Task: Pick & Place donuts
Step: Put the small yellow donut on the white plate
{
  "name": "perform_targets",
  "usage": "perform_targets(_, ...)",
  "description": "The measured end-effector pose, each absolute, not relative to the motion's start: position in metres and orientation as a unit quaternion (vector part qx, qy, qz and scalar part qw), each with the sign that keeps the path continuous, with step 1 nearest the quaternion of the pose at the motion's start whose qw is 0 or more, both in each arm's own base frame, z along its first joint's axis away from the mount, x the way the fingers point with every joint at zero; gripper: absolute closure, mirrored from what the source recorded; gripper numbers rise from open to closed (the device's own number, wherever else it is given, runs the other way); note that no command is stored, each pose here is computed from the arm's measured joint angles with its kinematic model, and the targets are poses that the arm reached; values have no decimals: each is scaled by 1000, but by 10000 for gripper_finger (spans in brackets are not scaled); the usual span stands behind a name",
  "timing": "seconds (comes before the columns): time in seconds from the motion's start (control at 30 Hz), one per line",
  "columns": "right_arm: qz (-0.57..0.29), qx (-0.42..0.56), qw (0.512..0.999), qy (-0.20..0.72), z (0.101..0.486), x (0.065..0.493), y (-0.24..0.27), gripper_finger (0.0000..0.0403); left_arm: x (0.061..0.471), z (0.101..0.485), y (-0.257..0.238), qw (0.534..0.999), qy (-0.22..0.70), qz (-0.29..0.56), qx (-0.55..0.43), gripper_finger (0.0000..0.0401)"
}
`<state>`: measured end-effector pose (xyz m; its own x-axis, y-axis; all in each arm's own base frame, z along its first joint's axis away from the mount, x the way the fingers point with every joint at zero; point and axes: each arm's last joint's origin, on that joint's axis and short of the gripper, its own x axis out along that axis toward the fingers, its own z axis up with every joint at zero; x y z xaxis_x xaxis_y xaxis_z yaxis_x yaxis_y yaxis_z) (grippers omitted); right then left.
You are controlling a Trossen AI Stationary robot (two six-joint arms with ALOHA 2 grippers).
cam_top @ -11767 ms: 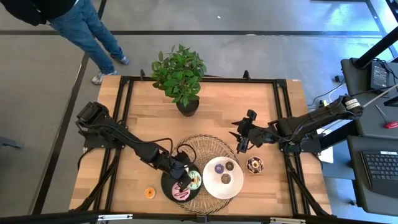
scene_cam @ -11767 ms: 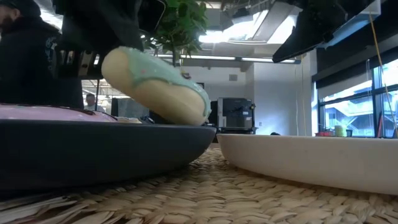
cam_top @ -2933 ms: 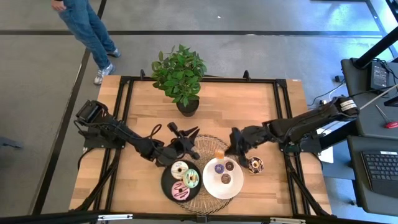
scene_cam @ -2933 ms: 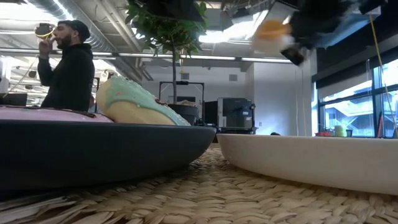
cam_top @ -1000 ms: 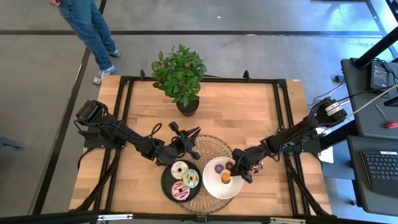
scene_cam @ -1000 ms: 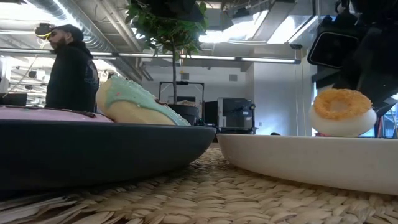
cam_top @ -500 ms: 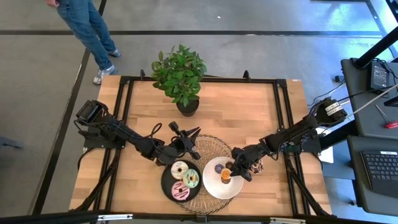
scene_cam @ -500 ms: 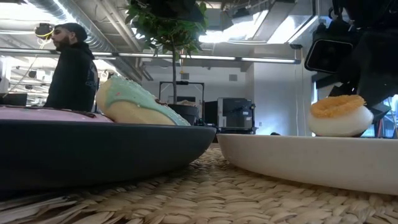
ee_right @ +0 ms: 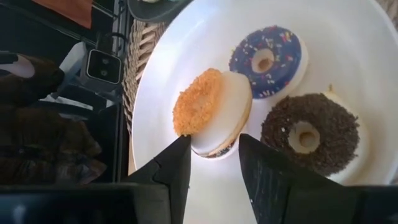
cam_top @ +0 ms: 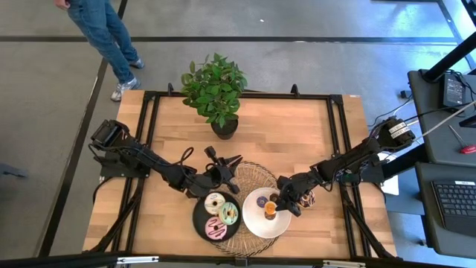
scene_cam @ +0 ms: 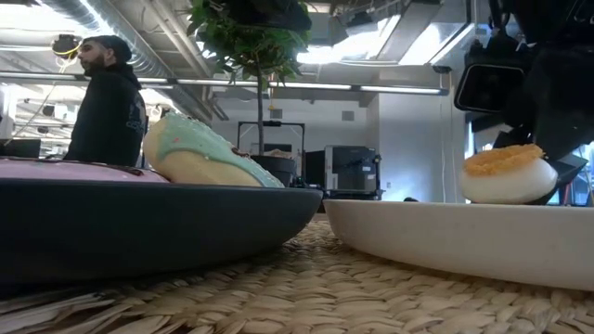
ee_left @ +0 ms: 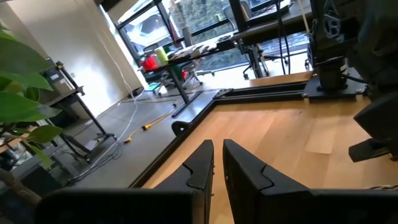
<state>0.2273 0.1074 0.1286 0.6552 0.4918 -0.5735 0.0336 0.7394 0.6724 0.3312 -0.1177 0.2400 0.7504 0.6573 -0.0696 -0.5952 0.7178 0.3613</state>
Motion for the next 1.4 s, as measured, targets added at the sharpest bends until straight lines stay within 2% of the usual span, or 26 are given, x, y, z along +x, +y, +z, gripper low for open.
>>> perform_targets(0.3, 124, 343, 840, 401, 128, 227, 107, 266, 331, 240, -118, 922, 97, 340, 160, 370)
perform_targets(0.47, 126, 316, 845, 412, 136, 235, 111, 266, 331, 240, -118, 922, 97, 340, 160, 370)
perform_targets(0.77, 28, 235, 834, 499, 151, 242, 110, 266, 331, 240, -118, 921, 97, 340, 160, 370)
perform_targets(1.1, 68, 186, 854, 481, 182, 259, 118, 266, 331, 240, -118, 921, 97, 340, 160, 368)
perform_targets(1.3, -10, 162, 822, 545, 188, 251, 113, 266, 331, 240, -118, 921, 97, 340, 160, 369)
perform_targets(1.4, -30, 147, 829, 539, 189, 250, 114, 266, 331, 240, -118, 922, 97, 340, 159, 368)
